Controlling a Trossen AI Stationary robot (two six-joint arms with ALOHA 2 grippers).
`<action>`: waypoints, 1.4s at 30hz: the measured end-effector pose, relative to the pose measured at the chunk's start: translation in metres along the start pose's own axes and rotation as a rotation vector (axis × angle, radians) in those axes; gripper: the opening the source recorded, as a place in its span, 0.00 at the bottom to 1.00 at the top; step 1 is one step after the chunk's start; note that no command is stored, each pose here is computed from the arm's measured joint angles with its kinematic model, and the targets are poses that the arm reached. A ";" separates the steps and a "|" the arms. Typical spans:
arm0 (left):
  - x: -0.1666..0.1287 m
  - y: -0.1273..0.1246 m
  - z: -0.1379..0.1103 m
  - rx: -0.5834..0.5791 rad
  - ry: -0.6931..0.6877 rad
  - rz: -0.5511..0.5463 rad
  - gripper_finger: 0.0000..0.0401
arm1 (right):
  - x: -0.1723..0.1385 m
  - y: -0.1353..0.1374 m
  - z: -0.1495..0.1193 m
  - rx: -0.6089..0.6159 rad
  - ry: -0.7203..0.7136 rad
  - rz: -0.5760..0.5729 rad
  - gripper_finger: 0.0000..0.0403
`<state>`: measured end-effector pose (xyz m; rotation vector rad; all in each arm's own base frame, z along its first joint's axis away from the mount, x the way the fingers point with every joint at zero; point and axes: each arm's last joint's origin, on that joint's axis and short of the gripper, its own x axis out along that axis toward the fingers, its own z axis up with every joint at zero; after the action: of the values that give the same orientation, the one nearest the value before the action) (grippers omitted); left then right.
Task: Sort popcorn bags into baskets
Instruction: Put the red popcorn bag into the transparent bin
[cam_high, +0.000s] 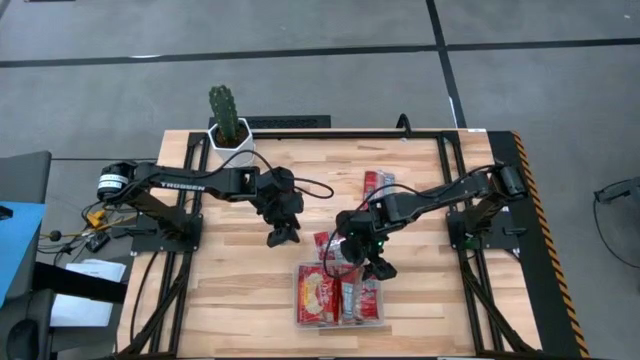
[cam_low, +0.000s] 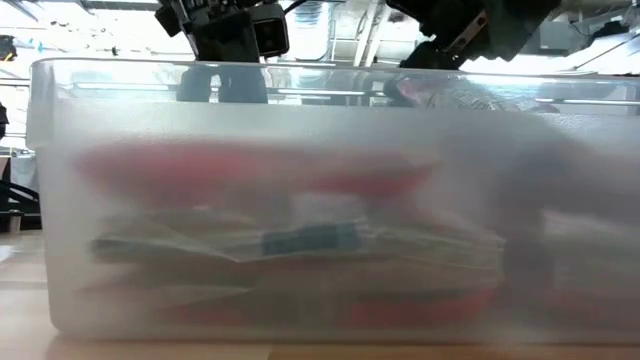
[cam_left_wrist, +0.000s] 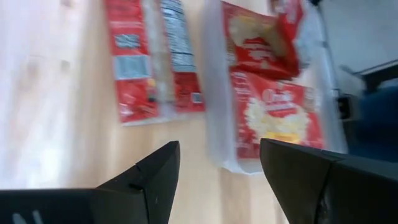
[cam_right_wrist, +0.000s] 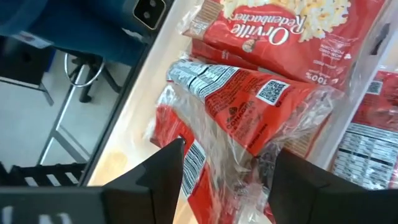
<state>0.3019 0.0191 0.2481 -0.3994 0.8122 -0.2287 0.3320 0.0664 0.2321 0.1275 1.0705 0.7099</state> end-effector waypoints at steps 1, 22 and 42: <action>0.000 0.001 0.000 0.013 -0.005 0.026 0.52 | -0.001 0.000 0.001 0.004 0.000 -0.001 0.54; 0.007 0.040 0.026 0.056 -0.259 0.301 0.52 | -0.058 0.027 0.009 0.143 0.033 -0.129 0.39; 0.127 0.068 -0.005 0.179 -0.172 0.218 0.52 | -0.165 0.126 -0.059 0.418 -0.277 -0.553 0.38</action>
<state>0.3865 0.0352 0.1322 -0.1576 0.6540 -0.0617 0.1768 0.0529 0.3814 0.2666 0.9143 -0.0364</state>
